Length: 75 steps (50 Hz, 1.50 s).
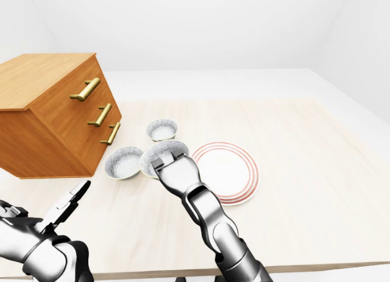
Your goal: Put the bowl at the front on the plate.
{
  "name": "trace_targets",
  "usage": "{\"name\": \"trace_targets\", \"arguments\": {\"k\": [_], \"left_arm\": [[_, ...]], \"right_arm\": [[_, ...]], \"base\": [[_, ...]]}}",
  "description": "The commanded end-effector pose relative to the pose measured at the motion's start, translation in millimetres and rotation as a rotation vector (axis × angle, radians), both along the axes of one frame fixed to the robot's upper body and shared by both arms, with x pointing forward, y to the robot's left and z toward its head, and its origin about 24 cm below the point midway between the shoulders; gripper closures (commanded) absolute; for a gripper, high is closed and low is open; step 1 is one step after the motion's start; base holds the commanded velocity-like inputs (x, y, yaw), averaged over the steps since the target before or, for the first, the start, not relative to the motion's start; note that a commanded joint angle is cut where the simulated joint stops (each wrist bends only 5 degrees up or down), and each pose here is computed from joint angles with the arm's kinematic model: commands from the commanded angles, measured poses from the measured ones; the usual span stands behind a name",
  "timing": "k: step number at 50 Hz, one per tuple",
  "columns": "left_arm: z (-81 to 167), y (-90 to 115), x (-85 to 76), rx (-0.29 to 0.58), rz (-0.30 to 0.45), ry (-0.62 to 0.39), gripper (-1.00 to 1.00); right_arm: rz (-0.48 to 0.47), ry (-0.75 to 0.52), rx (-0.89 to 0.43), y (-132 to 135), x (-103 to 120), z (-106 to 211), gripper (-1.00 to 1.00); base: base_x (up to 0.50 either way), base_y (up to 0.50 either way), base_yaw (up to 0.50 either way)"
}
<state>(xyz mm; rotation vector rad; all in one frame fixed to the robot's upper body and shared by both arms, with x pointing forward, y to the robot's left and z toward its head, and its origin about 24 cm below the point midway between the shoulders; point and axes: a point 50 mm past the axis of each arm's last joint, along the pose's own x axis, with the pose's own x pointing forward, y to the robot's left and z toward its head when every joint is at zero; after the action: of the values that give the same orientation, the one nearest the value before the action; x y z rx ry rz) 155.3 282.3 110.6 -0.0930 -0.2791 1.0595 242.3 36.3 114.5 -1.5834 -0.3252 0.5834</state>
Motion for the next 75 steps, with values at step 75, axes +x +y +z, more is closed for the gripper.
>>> {"name": "trace_targets", "arguments": {"k": [75], "left_arm": [[-2.3,-0.3,2.0,0.001,-0.005,0.014,-1.0]], "right_arm": [[-0.29,-0.181,0.136,-89.5,-22.0,5.5,1.0]], "base": [[0.0,0.0,0.0]]}}
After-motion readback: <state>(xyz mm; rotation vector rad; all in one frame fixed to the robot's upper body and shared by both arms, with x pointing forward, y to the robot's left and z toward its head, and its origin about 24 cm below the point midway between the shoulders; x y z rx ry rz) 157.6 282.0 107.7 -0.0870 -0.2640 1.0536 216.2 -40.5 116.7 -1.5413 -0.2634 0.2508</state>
